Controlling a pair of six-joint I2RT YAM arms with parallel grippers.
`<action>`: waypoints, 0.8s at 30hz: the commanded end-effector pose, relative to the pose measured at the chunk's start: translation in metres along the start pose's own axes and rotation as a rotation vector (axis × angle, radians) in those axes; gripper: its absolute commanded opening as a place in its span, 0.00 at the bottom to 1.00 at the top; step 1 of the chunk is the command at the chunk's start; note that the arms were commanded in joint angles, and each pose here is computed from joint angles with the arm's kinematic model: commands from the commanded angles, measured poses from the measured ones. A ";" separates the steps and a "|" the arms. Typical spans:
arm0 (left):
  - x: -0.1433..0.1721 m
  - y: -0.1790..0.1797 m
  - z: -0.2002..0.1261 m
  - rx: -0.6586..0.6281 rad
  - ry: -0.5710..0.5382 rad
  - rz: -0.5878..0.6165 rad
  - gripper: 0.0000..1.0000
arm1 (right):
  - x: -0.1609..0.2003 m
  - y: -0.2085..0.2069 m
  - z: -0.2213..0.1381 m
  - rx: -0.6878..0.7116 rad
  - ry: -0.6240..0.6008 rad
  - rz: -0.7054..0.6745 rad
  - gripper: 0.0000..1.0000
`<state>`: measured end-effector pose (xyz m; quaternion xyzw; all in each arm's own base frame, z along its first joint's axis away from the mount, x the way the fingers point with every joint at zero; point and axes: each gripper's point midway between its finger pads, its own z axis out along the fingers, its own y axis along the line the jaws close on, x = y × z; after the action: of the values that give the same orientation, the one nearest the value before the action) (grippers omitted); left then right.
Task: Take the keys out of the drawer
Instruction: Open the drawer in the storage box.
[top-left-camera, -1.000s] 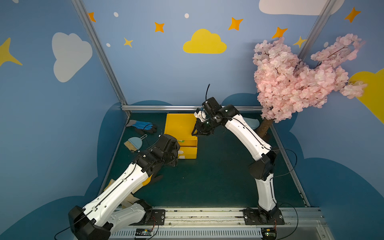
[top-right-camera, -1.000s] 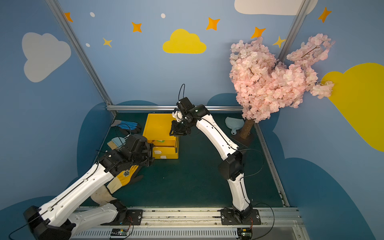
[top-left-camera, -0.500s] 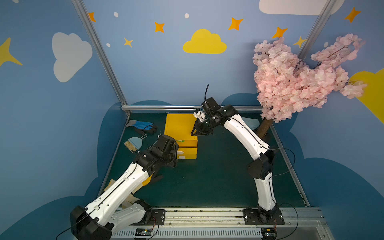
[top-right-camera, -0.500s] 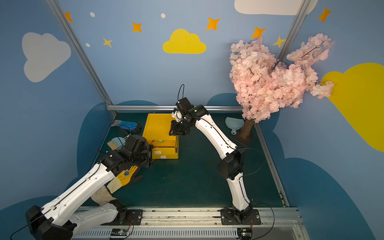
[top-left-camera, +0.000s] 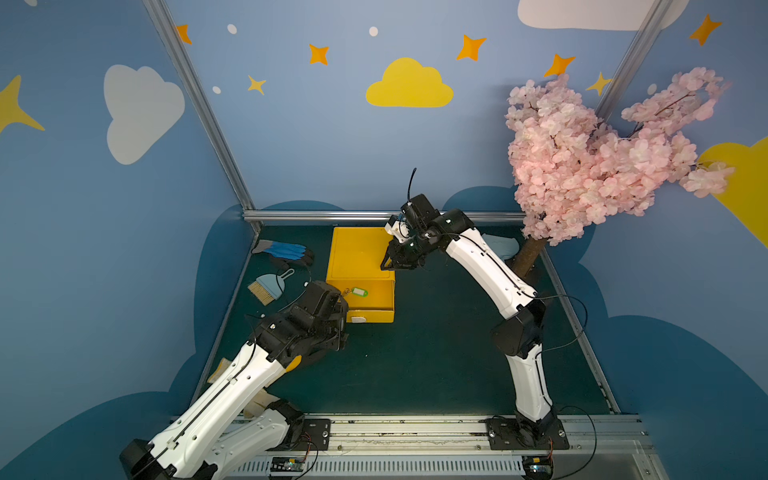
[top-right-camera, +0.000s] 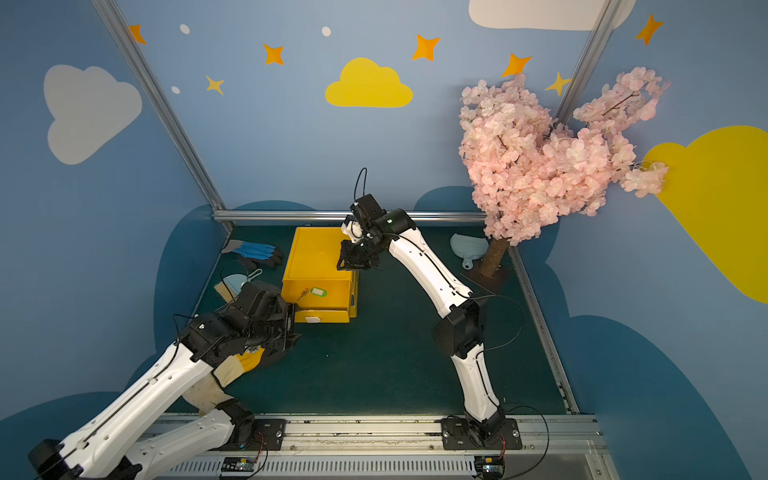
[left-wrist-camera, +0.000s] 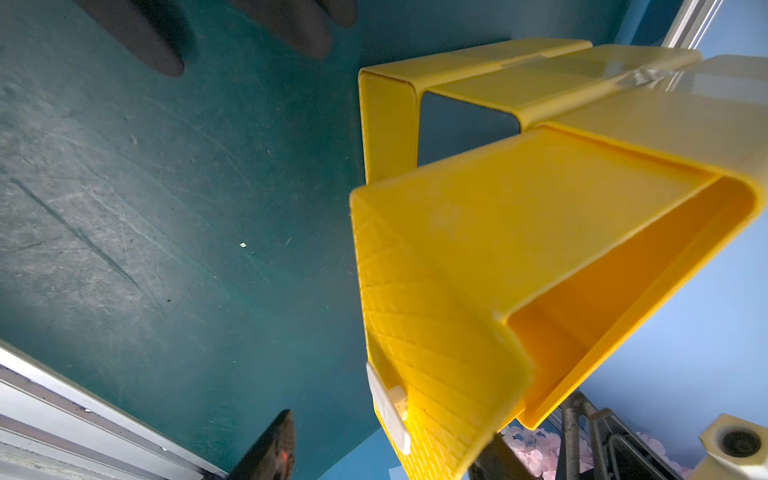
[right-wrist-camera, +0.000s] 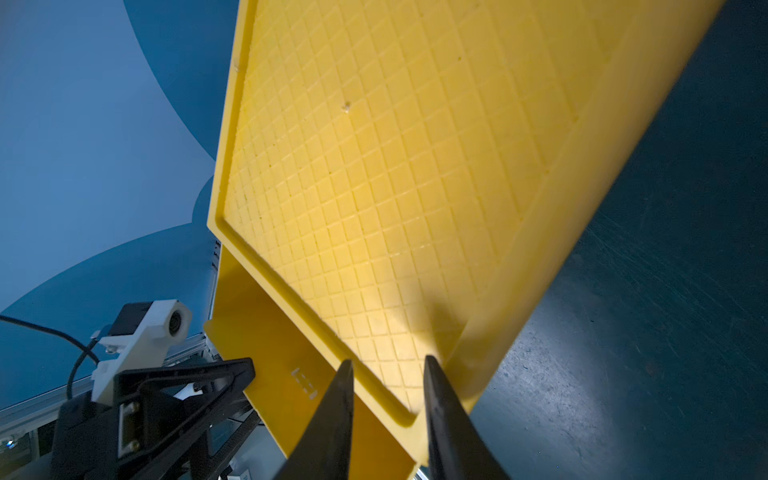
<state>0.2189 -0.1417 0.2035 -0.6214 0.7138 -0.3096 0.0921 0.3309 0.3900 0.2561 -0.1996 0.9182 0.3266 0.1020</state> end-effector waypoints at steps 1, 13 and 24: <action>-0.003 0.027 0.001 -0.098 -0.010 0.005 0.64 | 0.005 -0.001 0.005 0.008 0.028 -0.010 0.32; -0.005 0.050 -0.005 -0.136 -0.011 -0.002 0.64 | 0.014 0.008 0.001 0.007 0.041 -0.041 0.32; -0.002 0.056 -0.012 -0.146 0.006 0.009 0.64 | 0.022 0.015 0.002 0.016 0.056 -0.063 0.32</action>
<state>0.1899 -0.1435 0.1981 -0.6152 0.7235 -0.3052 0.0699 0.3103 0.3974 0.2515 -0.2304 0.9160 0.3167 0.0871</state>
